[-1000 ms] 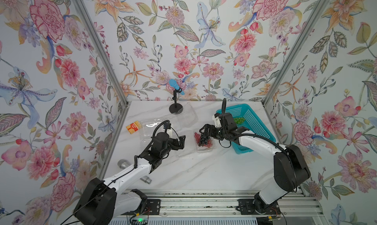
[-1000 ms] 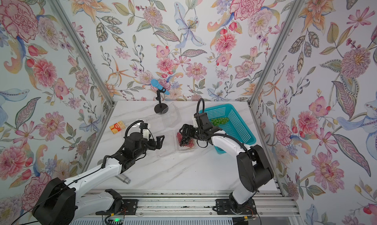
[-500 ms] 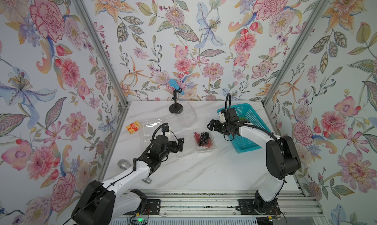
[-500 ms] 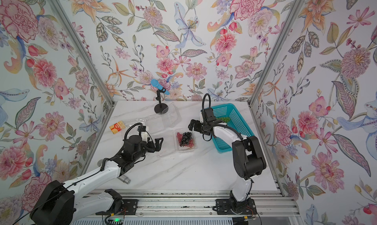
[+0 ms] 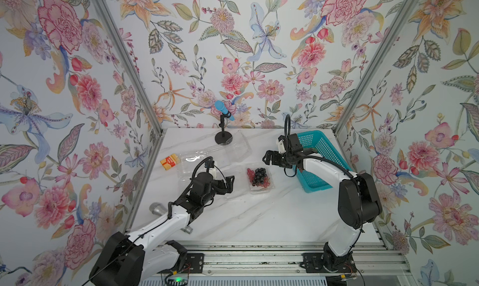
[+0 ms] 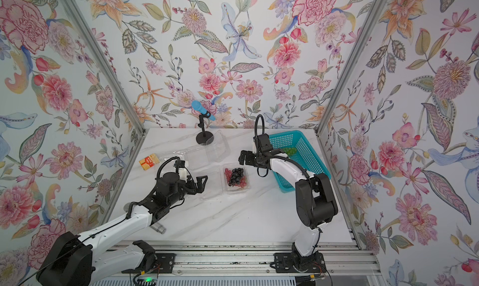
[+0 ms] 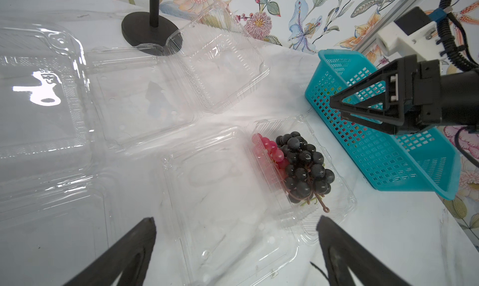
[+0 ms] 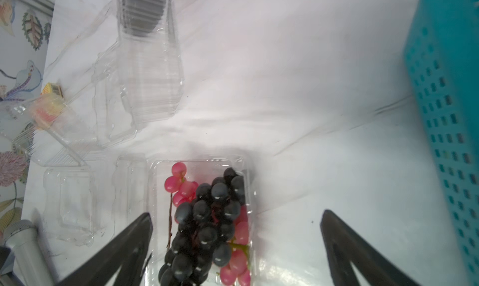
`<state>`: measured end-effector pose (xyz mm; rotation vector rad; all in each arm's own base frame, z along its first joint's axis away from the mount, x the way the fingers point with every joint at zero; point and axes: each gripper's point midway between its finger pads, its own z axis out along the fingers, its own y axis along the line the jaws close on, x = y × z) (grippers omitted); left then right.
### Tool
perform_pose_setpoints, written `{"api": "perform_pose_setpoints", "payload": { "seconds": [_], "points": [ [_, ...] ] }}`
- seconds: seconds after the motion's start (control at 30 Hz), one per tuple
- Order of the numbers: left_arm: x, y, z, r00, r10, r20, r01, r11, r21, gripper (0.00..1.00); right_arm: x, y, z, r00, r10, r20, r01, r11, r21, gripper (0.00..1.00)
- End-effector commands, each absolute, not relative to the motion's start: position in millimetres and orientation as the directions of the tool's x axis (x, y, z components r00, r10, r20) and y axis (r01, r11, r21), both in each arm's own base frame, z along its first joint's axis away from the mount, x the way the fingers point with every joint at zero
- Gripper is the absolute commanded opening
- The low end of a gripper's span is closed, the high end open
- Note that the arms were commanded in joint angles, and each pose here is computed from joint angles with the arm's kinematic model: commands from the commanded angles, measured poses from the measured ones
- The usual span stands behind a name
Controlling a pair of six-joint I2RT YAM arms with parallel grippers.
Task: Pack grapes into containers
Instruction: Adjust the basket at the center of the board, then adjust the packing box at the center of the board.
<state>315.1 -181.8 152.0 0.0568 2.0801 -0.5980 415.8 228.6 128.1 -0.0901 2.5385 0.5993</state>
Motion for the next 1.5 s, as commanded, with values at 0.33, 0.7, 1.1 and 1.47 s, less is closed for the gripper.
{"api": "perform_pose_setpoints", "payload": {
  "seconds": [0.33, 0.7, 1.1, 1.47],
  "points": [
    [315, -180, 128, -0.608, -0.16, -0.778, 0.245, 0.894, -0.376, 1.0, 372, 237, 101, -0.906, 0.023, -0.422, -0.194, 0.864, 0.464, 1.0],
    [308, -182, 106, -0.662, -0.109, -0.742, 0.256, 0.897, -0.36, 1.0, 369, 253, 102, -0.905, 0.057, -0.422, -0.196, 0.825, 0.531, 0.99],
    [304, -173, 84, -0.683, -0.081, -0.726, 0.241, 0.914, -0.328, 1.0, 362, 282, 89, -0.895, -0.003, -0.446, -0.246, 0.838, 0.488, 1.0],
    [323, -170, 72, -0.716, -0.106, -0.69, 0.155, 0.94, -0.305, 1.0, 358, 251, 87, -0.889, -0.015, -0.457, -0.236, 0.871, 0.431, 1.0]
  ]
}}
